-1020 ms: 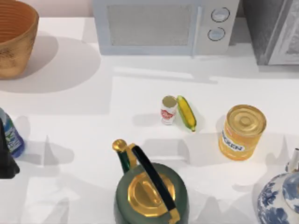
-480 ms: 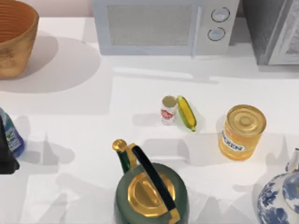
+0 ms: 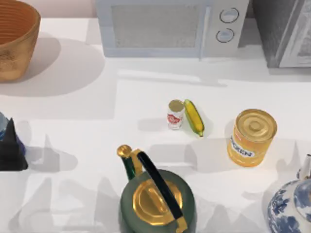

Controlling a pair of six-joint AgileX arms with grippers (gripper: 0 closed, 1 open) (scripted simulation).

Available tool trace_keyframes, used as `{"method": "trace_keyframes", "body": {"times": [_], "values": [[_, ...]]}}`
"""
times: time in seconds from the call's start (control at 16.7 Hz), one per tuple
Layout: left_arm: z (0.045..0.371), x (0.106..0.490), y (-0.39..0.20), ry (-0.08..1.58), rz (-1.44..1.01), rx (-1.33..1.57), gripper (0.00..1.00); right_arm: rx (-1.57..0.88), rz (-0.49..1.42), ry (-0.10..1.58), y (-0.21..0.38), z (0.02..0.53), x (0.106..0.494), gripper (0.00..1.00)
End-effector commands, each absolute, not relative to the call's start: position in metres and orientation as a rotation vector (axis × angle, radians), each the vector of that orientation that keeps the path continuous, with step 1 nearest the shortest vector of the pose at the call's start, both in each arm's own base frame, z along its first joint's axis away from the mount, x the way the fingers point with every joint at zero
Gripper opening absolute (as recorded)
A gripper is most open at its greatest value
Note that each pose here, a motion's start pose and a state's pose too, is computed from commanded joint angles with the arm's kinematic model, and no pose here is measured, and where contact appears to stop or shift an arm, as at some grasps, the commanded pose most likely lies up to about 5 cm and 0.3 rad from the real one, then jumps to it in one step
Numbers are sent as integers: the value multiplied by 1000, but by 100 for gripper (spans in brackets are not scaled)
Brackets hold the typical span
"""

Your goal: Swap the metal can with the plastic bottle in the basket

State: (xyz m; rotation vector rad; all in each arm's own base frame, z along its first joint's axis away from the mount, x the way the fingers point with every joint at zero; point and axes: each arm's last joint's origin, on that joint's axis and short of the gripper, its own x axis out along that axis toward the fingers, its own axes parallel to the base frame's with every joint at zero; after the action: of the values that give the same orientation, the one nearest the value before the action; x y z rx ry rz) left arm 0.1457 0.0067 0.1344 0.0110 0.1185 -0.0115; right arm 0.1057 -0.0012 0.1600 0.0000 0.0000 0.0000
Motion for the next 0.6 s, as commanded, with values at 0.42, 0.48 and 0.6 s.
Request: {"method": "trace_keyframes", "body": {"times": [0.42, 0.48, 0.6], "values": [[96, 157, 14, 254, -19, 2, 100, 0, 0, 0, -1, 160, 106, 100], [92, 157, 15, 265, -19, 1, 100, 0, 0, 0, -1, 160, 106, 100], [87, 156, 16, 277, -19, 0, 100, 0, 0, 0, -1, 160, 106, 100]]}}
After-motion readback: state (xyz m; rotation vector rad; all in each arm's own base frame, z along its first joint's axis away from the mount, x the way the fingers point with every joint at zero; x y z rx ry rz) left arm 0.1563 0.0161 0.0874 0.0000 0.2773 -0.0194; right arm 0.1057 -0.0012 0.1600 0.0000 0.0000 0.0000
